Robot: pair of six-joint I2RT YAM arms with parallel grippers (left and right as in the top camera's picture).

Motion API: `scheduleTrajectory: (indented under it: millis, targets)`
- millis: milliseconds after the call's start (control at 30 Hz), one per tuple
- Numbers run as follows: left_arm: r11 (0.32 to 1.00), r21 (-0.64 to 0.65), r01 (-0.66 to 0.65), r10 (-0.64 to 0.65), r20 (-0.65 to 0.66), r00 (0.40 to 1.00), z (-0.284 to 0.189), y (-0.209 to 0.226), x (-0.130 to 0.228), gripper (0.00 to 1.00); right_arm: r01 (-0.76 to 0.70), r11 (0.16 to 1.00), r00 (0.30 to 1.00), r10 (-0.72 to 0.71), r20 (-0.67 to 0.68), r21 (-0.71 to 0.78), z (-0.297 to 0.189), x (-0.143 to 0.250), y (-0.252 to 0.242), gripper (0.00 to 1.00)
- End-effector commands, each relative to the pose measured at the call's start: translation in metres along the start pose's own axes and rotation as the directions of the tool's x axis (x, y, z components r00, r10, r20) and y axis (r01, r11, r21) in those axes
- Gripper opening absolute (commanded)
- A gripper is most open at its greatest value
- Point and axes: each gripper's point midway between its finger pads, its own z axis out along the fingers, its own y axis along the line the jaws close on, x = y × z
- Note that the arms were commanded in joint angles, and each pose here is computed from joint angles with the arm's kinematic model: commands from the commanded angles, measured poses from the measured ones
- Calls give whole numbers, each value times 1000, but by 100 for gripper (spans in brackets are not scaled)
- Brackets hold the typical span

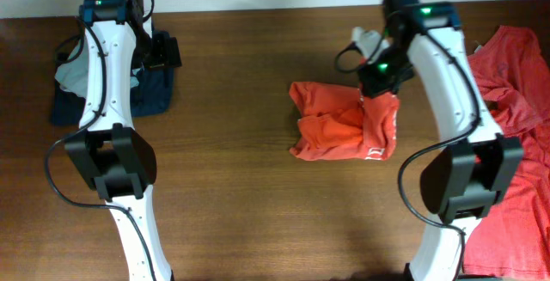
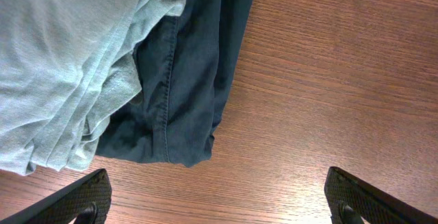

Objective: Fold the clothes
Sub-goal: 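Fold the right end leftward over the bundle with the right gripper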

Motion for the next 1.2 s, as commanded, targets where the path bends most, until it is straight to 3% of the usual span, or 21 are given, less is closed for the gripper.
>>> scheduleTrajectory:
  millis: [0,400,567,800,1167]
  targets:
    - [1000,5,-2,2,38,999,-15,0,-5,99,74,997,996,-74,-48,-6,14,1,26,4]
    - [1000,5,-2,2,38,999,-15,0,-5,99,132,989,990,-136,-49,-66,87,-4,78,4]
    - [1000,5,-2,2,38,999,-15,0,-5,99,188,966,982,-186,26,-176,95,-17,117,4]
    - [1000,5,-2,2,38,999,-15,0,-5,99,219,961,975,-212,58,-169,103,-24,131,4]
    - [1000,5,-2,2,38,999,-15,0,-5,99,-6,978,990,34,133,-209,131,-43,131,4]
